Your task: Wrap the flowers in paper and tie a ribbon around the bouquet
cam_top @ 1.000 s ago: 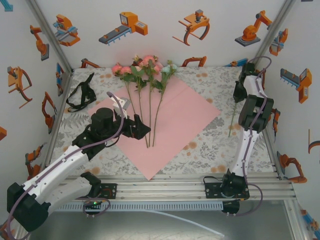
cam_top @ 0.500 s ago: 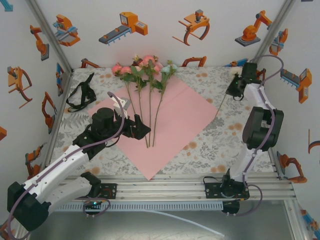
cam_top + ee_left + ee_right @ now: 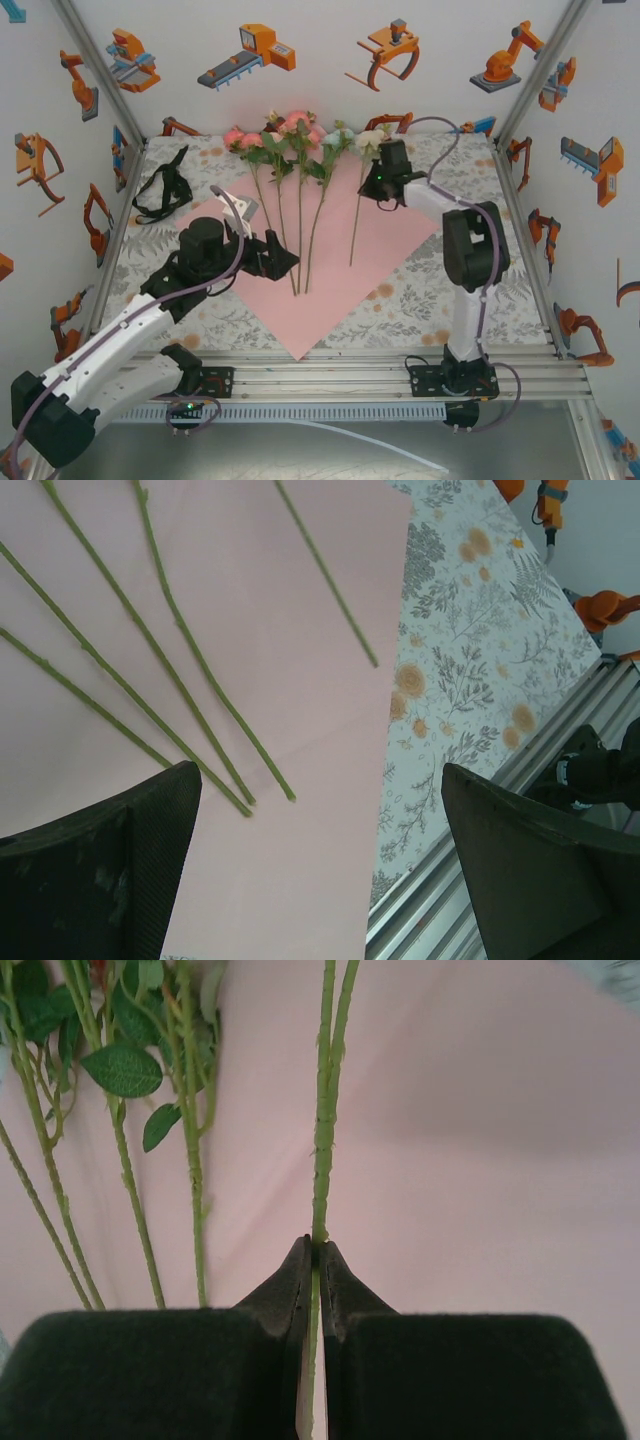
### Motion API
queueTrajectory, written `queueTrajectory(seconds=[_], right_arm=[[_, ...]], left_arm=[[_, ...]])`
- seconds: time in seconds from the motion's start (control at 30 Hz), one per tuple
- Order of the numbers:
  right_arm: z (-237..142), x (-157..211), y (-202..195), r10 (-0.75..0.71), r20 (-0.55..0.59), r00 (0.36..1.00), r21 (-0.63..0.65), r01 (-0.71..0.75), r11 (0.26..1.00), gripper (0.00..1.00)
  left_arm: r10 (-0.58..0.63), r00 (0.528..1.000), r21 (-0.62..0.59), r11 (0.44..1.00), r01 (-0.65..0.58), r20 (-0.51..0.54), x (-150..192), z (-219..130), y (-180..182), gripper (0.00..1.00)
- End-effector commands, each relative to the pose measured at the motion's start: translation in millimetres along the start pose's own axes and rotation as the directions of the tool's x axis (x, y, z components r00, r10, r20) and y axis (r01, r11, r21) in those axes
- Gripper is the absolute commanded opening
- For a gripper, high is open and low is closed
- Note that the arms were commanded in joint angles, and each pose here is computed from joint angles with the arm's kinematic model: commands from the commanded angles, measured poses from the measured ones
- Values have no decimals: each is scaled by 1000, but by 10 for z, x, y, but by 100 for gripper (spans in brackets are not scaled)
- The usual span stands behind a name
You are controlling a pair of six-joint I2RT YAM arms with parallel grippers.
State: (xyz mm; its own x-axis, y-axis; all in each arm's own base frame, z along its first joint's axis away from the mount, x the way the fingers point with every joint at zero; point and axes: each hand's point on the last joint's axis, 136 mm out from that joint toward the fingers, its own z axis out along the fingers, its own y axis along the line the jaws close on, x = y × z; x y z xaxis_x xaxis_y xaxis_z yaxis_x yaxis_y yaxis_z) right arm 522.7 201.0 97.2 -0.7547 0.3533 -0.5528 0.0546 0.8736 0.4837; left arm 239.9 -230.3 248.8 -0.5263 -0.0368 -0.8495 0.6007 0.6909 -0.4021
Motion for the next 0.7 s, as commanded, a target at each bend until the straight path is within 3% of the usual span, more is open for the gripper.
queueTrajectory(seconds=[0.0,0.3,0.57,0.67], right_arm=[[120,-50,144,42,44,998,2,-42,999,8],[362,457,358,59,-57,997,-33,-61,998,9],[234,516,381,40,-62,997,-41,-42,998,11],[286,583,364,50,-84,995,-45,-54,998,18]], left_arm=[[29,1000,-6,1000,-29,11,-7,-83,-14,97],[26,1000,-13,1000,-26,13,5,-97,2,97],[23,1000,-7,1000,-23,11,7,-59,0,97],[19,1000,-8,1000,-19,11,0,-43,3,97]])
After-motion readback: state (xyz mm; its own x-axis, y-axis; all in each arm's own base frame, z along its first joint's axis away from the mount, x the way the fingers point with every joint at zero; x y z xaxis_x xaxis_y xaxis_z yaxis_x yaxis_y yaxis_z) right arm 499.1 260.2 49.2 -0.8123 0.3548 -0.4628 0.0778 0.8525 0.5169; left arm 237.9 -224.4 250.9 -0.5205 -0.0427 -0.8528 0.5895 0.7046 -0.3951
